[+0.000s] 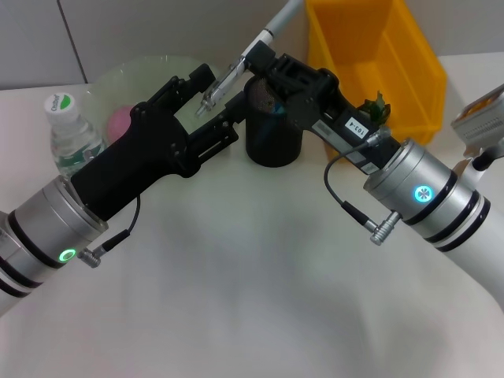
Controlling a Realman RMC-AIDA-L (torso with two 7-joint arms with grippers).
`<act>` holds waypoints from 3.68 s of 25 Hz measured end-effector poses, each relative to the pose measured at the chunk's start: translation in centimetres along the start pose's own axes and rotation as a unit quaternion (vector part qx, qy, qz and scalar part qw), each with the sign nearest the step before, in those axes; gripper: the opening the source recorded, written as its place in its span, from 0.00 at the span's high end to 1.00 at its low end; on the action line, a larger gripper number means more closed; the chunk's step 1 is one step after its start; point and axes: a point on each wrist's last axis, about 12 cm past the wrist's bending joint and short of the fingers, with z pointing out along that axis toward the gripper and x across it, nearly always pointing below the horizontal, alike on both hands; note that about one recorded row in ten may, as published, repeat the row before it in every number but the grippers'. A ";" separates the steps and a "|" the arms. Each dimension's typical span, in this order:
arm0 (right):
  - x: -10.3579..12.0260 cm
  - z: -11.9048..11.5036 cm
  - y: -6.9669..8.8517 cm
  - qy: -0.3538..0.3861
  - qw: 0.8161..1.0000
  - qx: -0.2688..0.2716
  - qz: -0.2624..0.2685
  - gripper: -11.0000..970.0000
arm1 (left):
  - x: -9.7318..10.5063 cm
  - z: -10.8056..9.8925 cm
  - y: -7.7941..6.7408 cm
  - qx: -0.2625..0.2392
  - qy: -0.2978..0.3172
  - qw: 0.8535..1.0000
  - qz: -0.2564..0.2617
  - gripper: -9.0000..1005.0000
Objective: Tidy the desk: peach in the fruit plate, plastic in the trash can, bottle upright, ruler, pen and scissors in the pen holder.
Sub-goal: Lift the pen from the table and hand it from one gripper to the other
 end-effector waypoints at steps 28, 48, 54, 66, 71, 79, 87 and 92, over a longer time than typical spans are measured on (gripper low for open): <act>0.3 -0.1 0.1 0.003 1.000 -0.005 0.012 0.88 | 0.0 -0.2 0.0 -0.009 -0.004 1.000 0.009 0.55; 0.3 0.0 0.1 0.005 1.000 -0.006 0.011 0.88 | 0.1 -0.1 0.2 -0.013 -0.001 1.000 0.010 0.68; 0.3 0.0 0.1 0.005 1.000 -0.005 0.011 0.88 | 0.1 -0.1 0.2 -0.014 0.000 1.000 0.010 0.75; 0.3 -0.1 0.1 0.005 1.000 -0.002 0.010 0.88 | 0.0 -0.1 0.3 -0.017 -0.003 1.000 0.010 0.79; 0.3 -0.1 0.1 0.005 1.000 -0.002 0.008 0.88 | 0.0 -0.1 0.3 -0.017 -0.003 1.000 0.010 0.81; 0.3 0.0 0.1 0.006 1.000 -0.002 0.007 0.88 | 0.0 -0.2 0.3 -0.021 -0.007 1.000 0.008 0.84; 0.1 0.0 0.1 0.005 1.000 -0.006 0.003 0.88 | 0.0 -0.2 0.3 -0.024 -0.007 1.000 0.005 0.85; 0.0 0.1 0.3 0.006 1.000 -0.013 -0.001 0.88 | 0.0 -0.2 0.4 -0.025 -0.008 1.000 0.005 0.85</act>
